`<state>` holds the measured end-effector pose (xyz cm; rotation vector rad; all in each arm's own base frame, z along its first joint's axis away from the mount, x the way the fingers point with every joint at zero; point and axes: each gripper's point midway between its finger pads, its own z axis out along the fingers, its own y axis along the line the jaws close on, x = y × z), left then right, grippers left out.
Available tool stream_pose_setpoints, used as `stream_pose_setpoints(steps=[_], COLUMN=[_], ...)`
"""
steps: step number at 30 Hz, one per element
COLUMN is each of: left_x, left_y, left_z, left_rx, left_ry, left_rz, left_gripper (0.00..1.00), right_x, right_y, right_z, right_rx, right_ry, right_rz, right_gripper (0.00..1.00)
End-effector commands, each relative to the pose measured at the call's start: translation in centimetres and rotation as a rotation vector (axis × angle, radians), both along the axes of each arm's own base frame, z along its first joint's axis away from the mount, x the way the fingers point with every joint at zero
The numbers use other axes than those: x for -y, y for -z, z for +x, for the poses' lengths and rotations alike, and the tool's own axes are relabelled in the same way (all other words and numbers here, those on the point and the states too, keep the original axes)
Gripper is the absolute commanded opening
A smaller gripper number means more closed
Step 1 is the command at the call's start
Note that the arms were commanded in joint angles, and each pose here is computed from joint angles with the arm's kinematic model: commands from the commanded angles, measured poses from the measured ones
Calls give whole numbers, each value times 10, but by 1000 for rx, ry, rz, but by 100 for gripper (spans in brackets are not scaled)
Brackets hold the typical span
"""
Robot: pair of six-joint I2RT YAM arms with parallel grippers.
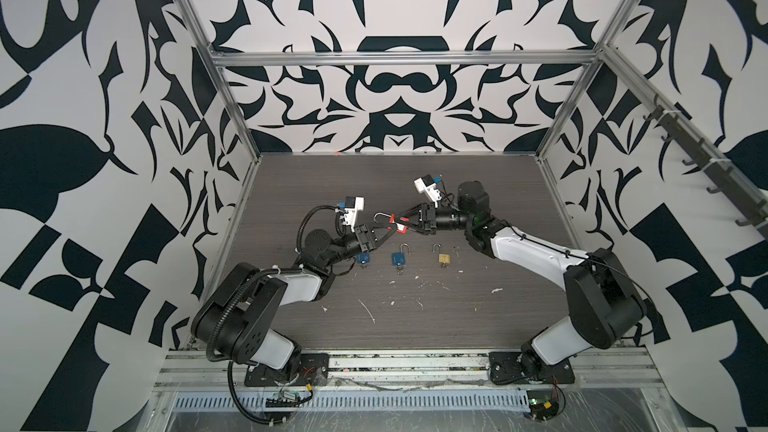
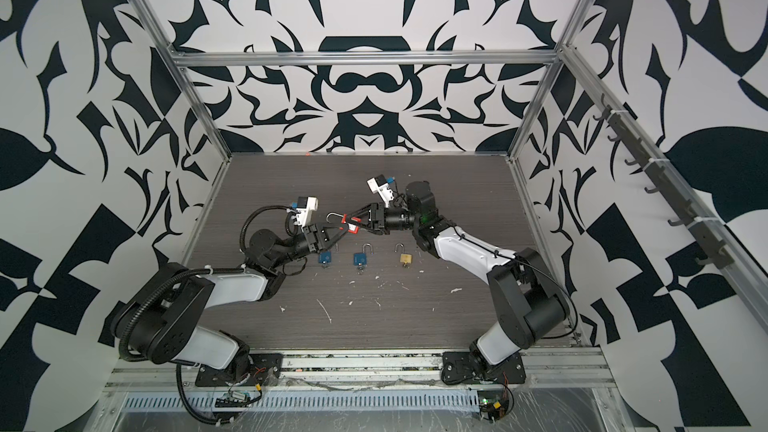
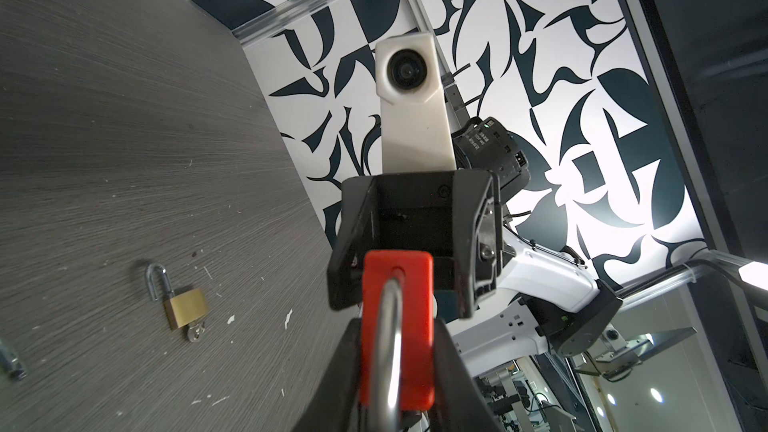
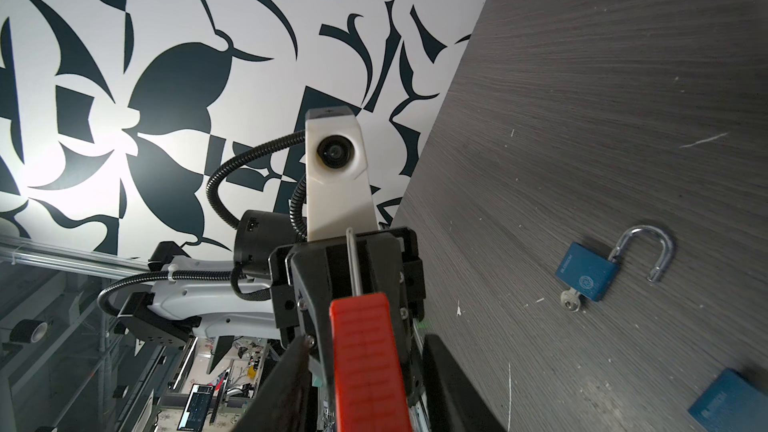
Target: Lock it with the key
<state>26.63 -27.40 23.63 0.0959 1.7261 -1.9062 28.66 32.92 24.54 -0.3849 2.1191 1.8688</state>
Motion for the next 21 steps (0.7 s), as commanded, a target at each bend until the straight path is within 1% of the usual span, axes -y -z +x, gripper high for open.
stream_pose_setpoints(steps=[1, 4, 7, 11, 13, 18, 20, 21], left_x=[-3, -5, -5, -5, -5, -4, -4, -4], left_y=[-7, -5, -5, -5, -5, -3, -3, -4], left_z=[2, 4, 6, 6, 6, 7, 7, 7], left_rx=[45, 38, 34, 30, 29, 22, 25, 27], left_ry=[-32, -49, -54, -54, -53, -52, -53, -50], left_rz=[-16, -18, -20, -20, -19, -17, -18, -18], left_gripper=[0, 0, 0, 0, 0, 0, 1, 3], right_x=[3, 4, 7, 12, 13, 12, 11, 12], right_y=[-26, -26, -25, -28, -29, -33, -32, -33], right_z=[-3, -4, -4, -2, -1, -2, -3, -4], right_rx=[89, 91, 92, 108, 114, 114, 114, 114], right_ry=[3, 1, 15, 32, 38, 18, 12, 9], right_rz=[21, 23, 18, 17, 18, 43, 44, 45], right_gripper=[48, 47, 41, 40, 37, 23, 9, 4])
